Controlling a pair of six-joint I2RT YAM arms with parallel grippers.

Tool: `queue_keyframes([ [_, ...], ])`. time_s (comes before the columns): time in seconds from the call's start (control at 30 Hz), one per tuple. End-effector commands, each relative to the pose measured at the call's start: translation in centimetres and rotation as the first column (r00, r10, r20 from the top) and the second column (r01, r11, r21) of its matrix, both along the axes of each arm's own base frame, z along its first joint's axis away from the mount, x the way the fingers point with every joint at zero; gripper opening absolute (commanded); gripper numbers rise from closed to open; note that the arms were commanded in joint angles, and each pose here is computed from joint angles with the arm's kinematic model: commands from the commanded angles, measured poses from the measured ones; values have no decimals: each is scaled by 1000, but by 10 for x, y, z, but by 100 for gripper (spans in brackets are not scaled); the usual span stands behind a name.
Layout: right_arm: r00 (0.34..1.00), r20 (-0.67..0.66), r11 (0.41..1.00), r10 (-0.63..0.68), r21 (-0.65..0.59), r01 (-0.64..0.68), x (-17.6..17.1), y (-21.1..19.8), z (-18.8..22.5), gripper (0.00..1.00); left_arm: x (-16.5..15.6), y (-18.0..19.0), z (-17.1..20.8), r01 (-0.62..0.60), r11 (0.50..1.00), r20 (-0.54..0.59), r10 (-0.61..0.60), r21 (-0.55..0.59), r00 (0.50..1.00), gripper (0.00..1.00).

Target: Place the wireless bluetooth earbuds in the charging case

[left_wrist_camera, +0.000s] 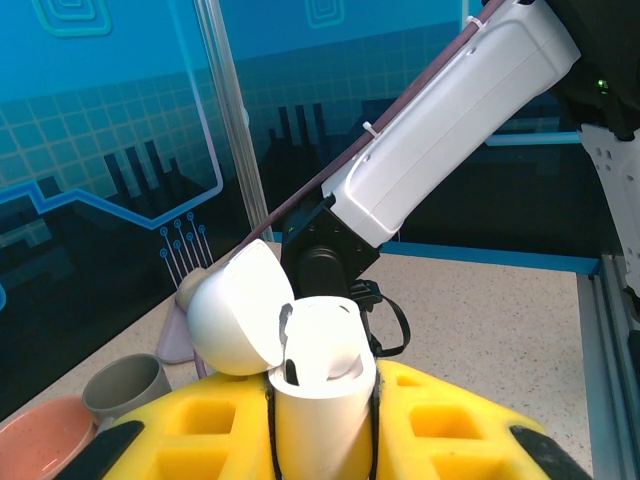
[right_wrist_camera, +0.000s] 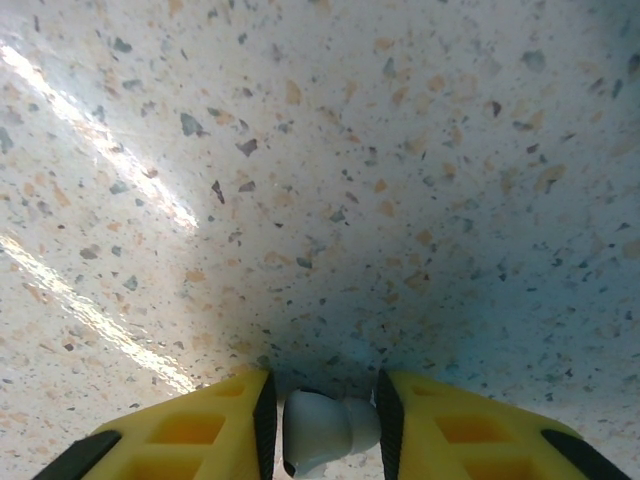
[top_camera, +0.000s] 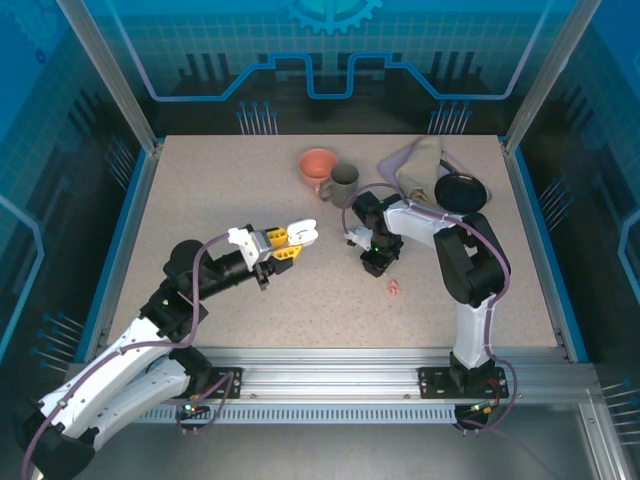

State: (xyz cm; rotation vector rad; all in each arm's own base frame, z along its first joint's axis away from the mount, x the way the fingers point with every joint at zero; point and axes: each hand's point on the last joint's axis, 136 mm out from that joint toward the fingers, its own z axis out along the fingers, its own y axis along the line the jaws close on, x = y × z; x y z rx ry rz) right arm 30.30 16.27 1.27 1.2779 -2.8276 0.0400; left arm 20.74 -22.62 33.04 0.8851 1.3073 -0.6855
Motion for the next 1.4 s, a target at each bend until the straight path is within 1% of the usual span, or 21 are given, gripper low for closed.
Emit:
queue_keyframes([
  [0.0, 1000, -18, 1000, -7, -23, 6, -4, -4, -3, 34, -5, 1, 19, 7, 1000, 44, -6, -23, 999, 0],
  [0.33, 1000, 14, 1000, -20, 5, 20, -1, -7, 7, 32, -5, 0, 20, 10, 1000, 47, -9, -23, 999, 0],
  [0.57, 997, 61, 996, -49, 79, 44, 4, -6, 22, 31, -5, 0, 20, 11, 1000, 40, -10, -24, 999, 0],
  [0.63, 995, 77, 993, -61, 105, 52, 6, -6, 27, 31, -4, -1, 20, 13, 1000, 38, -11, -28, 999, 0],
  [0.73, 990, 112, 982, -90, 175, 69, 9, -4, 41, 31, -4, -2, 19, 16, 999, 26, -16, -36, 1000, 0],
  [0.83, 979, 159, 956, -128, 281, 80, 14, 1, 63, 31, -1, -3, 18, 14, 999, 11, -13, -44, 1000, 0],
  [0.93, 961, 215, 905, -176, 418, 72, 18, 6, 97, 30, 0, -5, 20, 22, 998, 2, -22, -62, 1000, 0],
  [1.1, 914, 322, 783, -245, 621, -9, 20, 12, 166, 30, 2, -8, 21, 36, 995, -18, -37, -95, 999, 0],
  [1.27, 857, 421, 640, -297, 754, -149, 12, 16, 240, 30, 5, -11, 23, 44, 991, -28, -48, -125, 998, 0],
  [1.37, 830, 467, 549, -304, 798, -248, 1, 21, 280, 30, 5, -13, 26, 55, 989, -36, -61, -137, 998, 0],
])
